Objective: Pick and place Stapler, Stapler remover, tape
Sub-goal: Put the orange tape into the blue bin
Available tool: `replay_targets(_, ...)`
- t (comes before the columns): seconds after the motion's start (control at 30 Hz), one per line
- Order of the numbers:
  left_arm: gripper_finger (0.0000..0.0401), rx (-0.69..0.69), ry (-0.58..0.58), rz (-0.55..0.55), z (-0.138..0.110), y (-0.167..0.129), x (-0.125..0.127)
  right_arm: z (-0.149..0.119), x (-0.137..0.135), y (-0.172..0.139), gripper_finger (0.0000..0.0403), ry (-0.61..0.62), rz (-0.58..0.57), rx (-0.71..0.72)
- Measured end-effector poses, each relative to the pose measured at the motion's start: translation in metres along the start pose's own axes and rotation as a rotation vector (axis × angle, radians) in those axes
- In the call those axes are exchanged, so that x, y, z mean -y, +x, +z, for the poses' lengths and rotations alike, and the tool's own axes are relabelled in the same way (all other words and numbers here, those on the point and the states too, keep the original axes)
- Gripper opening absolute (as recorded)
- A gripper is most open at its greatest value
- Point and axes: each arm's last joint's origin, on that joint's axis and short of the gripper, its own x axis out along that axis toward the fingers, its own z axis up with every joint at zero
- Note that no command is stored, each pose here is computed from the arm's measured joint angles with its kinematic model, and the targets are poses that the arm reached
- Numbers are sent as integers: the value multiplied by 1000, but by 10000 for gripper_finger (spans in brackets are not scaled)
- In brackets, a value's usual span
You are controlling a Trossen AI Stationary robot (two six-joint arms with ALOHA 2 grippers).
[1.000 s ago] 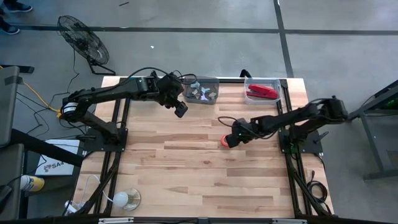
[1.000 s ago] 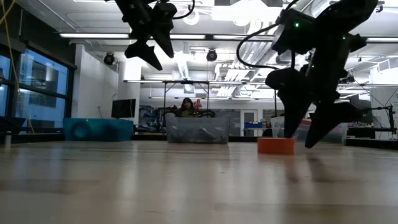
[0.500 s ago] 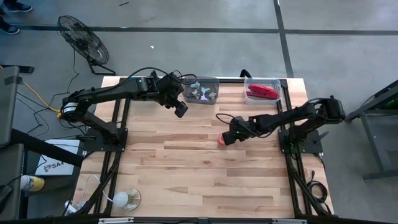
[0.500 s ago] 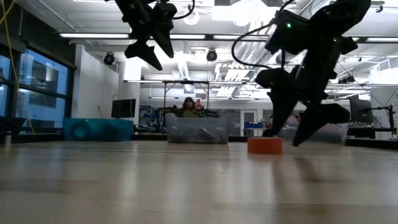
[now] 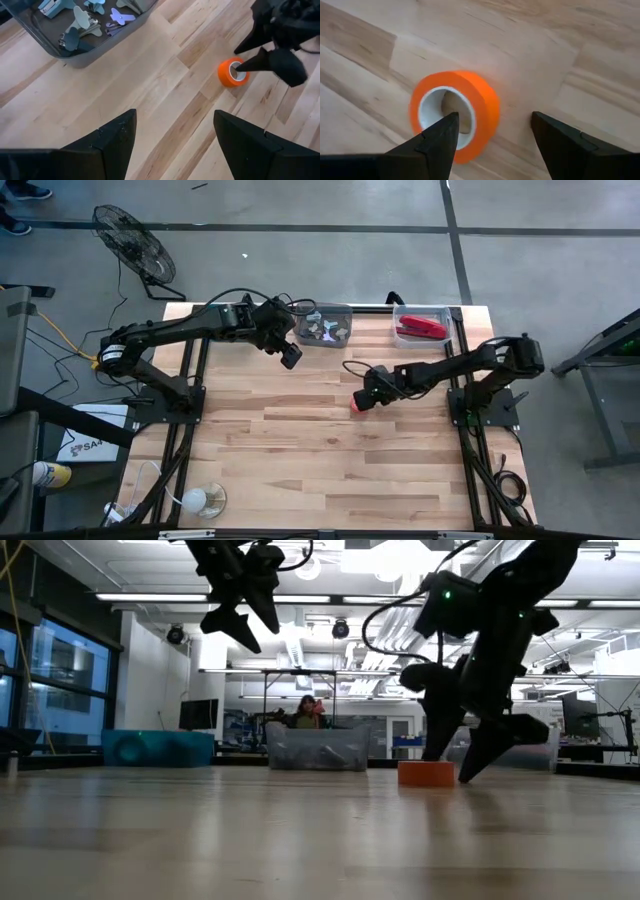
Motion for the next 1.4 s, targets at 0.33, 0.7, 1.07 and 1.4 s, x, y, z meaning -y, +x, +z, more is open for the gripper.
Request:
replay_targets(0.33, 259, -1, 1, 5, 0, 0, 0, -2, 4, 9, 233, 22, -58, -23)
replay_targets(0.7, 259, -1, 2, 6, 0, 0, 0, -4, 5, 7, 118, -11, -54, -61)
replay_targets(1.07, 259, -1, 2, 7, 0, 0, 0, -4, 0, 1, 30, -104, -27, -99)
replay_targets(1.4, 259, -12, 2, -34, 0, 0, 1, 18, -41, -44, 30, -266, 69, 113)
